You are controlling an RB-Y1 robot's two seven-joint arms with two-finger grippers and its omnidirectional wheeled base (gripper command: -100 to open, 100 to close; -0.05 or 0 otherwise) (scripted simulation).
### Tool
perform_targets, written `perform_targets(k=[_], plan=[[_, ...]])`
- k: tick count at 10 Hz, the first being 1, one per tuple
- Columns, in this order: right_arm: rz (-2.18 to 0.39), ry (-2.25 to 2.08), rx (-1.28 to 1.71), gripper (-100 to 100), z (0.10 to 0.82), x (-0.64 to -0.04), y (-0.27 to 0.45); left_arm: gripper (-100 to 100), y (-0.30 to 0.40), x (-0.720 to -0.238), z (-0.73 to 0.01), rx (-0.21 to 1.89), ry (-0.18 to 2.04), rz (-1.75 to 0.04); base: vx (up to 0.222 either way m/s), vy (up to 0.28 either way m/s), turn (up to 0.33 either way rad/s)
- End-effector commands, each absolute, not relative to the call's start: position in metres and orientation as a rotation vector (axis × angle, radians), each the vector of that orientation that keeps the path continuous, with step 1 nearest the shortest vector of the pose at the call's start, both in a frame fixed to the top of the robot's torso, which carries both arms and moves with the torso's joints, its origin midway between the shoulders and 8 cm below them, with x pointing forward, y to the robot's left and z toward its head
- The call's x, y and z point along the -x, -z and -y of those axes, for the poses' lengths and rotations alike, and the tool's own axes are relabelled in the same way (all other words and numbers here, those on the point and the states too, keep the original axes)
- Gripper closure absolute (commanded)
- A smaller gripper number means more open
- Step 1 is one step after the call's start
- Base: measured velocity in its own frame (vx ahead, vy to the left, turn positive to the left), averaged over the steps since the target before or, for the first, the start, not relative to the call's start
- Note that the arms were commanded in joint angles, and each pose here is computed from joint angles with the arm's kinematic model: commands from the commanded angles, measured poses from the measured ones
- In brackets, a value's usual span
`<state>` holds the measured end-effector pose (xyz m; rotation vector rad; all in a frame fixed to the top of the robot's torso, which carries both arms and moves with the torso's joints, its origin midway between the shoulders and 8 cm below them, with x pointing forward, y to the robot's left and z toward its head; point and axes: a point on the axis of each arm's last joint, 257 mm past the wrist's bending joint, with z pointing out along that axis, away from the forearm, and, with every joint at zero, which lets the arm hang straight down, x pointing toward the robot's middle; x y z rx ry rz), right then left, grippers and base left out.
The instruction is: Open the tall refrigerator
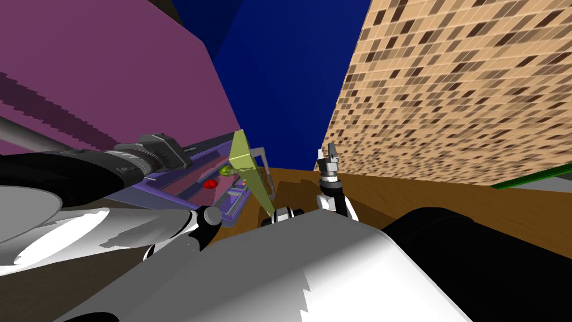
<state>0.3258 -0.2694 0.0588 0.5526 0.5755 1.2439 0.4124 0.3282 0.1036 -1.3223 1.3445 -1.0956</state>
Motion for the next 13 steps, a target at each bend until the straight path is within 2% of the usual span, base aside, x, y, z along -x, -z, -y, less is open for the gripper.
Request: perform_targets(k=[1,3,4,10,13], plan=[[-0.576,-1.244,-0.553,0,0.269,-0.326,-0.059,100,-0.109,-0.405,-0.343,1.339,1.063,-1.301,0.058,-0.279,0.052],[-0.575,-1.244,-0.553,0,0.269,-0.326,-0.059,100,-0.111,-0.404,-0.349,1.344,1.054,-1.288,-0.005,-0.24,0.037],[-0.576,-1.244,-0.552,0,0.269,-0.326,-0.059,-100,-0.113,-0.414,-0.353,1.348,1.078,-1.276,-0.003,-0.014,-0.009],[-0.576,-1.243,-0.552,0,0.27,-0.326,-0.059,-100,-0.115,-0.439,-0.355,1.351,1.141,-1.268,-0.01,0.067,-0.008],[-0.576,-1.243,-0.552,0,0.27,-0.326,-0.059,-100,-0.105,-0.448,-0.341,1.343,1.166,-1.317,-0.055,0.237,-0.034]])
